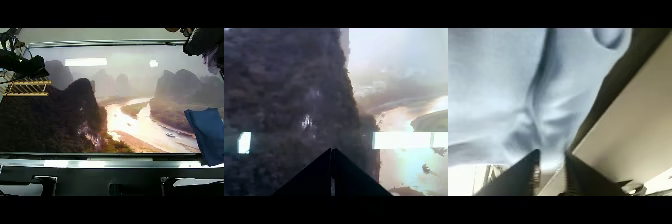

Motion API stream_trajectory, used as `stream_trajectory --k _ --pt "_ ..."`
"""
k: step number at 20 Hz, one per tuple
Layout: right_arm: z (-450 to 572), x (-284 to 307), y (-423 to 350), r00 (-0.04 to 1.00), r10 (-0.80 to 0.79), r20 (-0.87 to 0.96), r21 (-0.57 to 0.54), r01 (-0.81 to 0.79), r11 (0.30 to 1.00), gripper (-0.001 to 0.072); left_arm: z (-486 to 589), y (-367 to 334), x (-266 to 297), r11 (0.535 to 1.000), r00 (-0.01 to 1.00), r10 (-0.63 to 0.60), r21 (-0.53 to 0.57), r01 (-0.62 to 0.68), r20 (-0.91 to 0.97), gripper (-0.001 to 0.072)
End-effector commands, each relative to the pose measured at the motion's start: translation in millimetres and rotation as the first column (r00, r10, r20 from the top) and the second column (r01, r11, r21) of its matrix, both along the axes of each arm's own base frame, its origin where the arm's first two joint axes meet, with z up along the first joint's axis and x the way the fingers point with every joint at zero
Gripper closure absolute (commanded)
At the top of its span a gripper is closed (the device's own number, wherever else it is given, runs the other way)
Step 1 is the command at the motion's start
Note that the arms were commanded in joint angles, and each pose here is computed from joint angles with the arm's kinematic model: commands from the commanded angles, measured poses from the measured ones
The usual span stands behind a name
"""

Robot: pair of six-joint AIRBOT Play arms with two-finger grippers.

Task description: Fold the clothes and pants, and hang the long-sleeved shirts on hangers.

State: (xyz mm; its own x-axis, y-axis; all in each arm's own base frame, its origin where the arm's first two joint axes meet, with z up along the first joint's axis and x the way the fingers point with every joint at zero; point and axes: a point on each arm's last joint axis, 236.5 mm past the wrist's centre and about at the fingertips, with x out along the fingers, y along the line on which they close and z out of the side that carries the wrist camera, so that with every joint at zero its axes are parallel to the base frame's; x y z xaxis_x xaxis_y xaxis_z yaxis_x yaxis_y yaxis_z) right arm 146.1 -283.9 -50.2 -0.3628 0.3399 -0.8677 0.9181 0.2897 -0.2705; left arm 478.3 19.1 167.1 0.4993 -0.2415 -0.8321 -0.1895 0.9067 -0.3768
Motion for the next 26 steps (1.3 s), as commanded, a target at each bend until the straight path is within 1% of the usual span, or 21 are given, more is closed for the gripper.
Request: stream_trajectory --k 1,2,3,4,5,6,7,8,9,10,11,12,13,14,15,17,19,20,23,26 --pt "7 -7 -6 1.0 0.009 -0.023 -0.035 -0.01 0.999 0.0357 0 0 0 1.0 1.0 -0.001 0.0 0.001 -0.001 0.069" --pt "9 -5 -10 1.0 0.017 -0.004 -0.062 -0.017 0.998 0.0316 0 0 0 1.0 1.0 -0.001 0.0 0.001 -0.001 0.069" --pt "12 1 -17 0.999 0.028 0.035 -0.104 -0.024 0.994 0.0316 -1 0 0 1.0 1.0 -0.001 0.0 0.001 -0.001 0.069" --pt "15 16 -23 0.993 0.039 0.115 -0.152 -0.021 0.988 0.0317 -1 0 0 1.0 1.0 -0.001 0.0 0.001 -0.001 0.069" --pt "20 45 -29 0.964 0.069 0.255 -0.196 -0.019 0.98 0.032 -1 0 0 1.0 1.0 -0.01 0.006 0.01 0.001 0.069" --pt "30 83 -31 0.903 0.112 0.414 -0.236 -0.013 0.972 0.0328 -1 0 0 1.0 1.0 -0.02 0.012 0.02 0.004 0.069" --pt "46 122 -31 0.813 0.176 0.554 -0.279 -0.018 0.96 0.0348 -1 0 0 1.0 1.0 -0.024 0.014 0.024 0.004 0.069" --pt "69 166 -22 0.697 0.27 0.664 -0.333 -0.046 0.942 0.0376 -2 0 0 0.999 0.999 -0.033 0.019 0.033 0.004 0.069" --pt "85 197 -9 0.615 0.343 0.71 -0.378 -0.079 0.922 0.038 -3 0 -1 0.998 0.999 -0.052 0.029 0.052 0.002 0.069" --pt "97 223 14 0.543 0.419 0.728 -0.413 -0.14 0.9 0.0423 -5 0 -3 0.997 0.997 -0.071 0.042 0.071 -0.006 0.069" --pt "105 247 48 0.466 0.498 0.731 -0.438 -0.239 0.867 0.0455 -8 3 -7 0.994 0.996 -0.081 0.068 0.083 -0.026 0.069" --pt "109 265 86 0.398 0.558 0.728 -0.45 -0.336 0.827 0.0524 -11 9 -13 0.99 0.995 -0.089 0.107 0.094 -0.053 0.069" --pt "111 282 130 0.327 0.604 0.727 -0.455 -0.429 0.78 0.0592 -13 15 -19 0.983 0.992 -0.103 0.147 0.112 -0.073 0.0691" --pt "114 295 175 0.259 0.636 0.727 -0.461 -0.502 0.731 0.0623 -12 19 -22 0.975 0.99 -0.115 0.182 0.128 -0.08 0.069" --pt "118 304 217 0.191 0.661 0.726 -0.47 -0.563 0.679 0.0683 -9 22 -24 0.969 0.99 -0.124 0.208 0.137 -0.073 0.069" --pt "121 311 299 0.058 0.688 0.723 -0.484 -0.669 0.564 0.0682 2 21 -27 0.962 0.988 -0.147 0.227 0.155 -0.05 0.069" --pt "119 309 358 -0.046 0.713 0.7 -0.511 -0.729 0.455 0.0682 10 21 -31 0.956 0.986 -0.165 0.243 0.168 -0.031 0.0689" --pt "118 308 376 -0.082 0.728 0.681 -0.53 -0.742 0.412 0.0682 12 21 -32 0.955 0.986 -0.165 0.243 0.168 -0.03 0.0689" --pt "114 309 396 -0.146 0.775 0.614 -0.587 -0.742 0.325 0.0682 6 18 -43 0.956 0.982 -0.172 0.226 0.187 -0.082 0.0689" --pt "113 307 392 -0.151 0.792 0.591 -0.594 -0.746 0.301 0.0677 5 18 -42 0.956 0.982 -0.172 0.226 0.187 -0.083 0.0689"
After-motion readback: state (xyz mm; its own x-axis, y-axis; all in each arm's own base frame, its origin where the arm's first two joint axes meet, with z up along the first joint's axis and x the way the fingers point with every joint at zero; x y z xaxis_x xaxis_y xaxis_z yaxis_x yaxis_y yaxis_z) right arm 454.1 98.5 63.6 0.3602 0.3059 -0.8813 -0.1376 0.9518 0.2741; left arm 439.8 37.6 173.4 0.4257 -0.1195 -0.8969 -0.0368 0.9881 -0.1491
